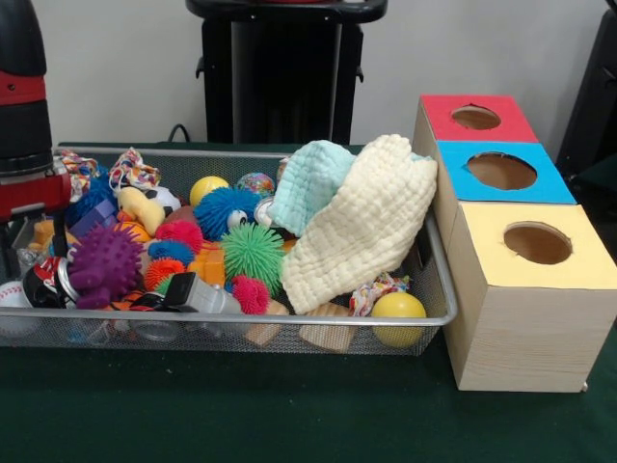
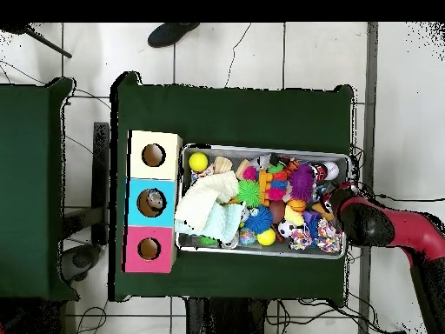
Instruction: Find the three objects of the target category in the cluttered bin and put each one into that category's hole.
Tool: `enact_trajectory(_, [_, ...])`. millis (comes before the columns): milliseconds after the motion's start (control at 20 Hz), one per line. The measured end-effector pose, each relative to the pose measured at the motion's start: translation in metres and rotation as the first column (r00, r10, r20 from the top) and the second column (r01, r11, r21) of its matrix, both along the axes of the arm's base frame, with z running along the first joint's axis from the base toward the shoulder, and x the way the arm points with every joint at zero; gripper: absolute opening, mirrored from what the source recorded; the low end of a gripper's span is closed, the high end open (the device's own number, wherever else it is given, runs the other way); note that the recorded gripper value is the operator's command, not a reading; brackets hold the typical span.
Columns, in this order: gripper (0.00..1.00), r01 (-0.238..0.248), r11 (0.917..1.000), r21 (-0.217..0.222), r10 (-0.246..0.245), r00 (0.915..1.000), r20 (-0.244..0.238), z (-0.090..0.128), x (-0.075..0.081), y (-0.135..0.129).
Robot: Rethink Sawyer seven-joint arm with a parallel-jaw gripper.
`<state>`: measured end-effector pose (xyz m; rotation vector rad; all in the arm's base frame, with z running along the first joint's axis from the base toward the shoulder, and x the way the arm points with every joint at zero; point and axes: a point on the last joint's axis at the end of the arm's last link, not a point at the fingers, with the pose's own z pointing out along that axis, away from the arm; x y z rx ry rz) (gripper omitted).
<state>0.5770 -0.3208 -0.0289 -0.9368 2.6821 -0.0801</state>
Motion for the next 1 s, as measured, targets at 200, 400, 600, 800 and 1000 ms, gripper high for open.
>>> enact_trajectory(200, [1.00, -0.001, 1.0000, -0.001, 0.001, 1.0000, 0.000, 0.000, 0.000, 0.000])
enact_trajectory(400, [1.00, -0.001, 1.0000, -0.002, 0.001, 1.0000, 0.000, 0.000, 0.000, 0.000])
enact_trajectory(600, [1.00, -0.001, 0.9999, -0.012, 0.001, 1.0000, 0.002, 0.007, 0.000, -0.004])
enact_trajectory(800, [1.00, 0.004, 0.9997, -0.025, -0.004, 1.0000, 0.009, 0.018, 0.002, -0.009])
enact_trajectory(1000, [1.00, 0.017, 0.9991, -0.040, -0.016, 0.9997, 0.019, 0.032, 0.006, -0.019])
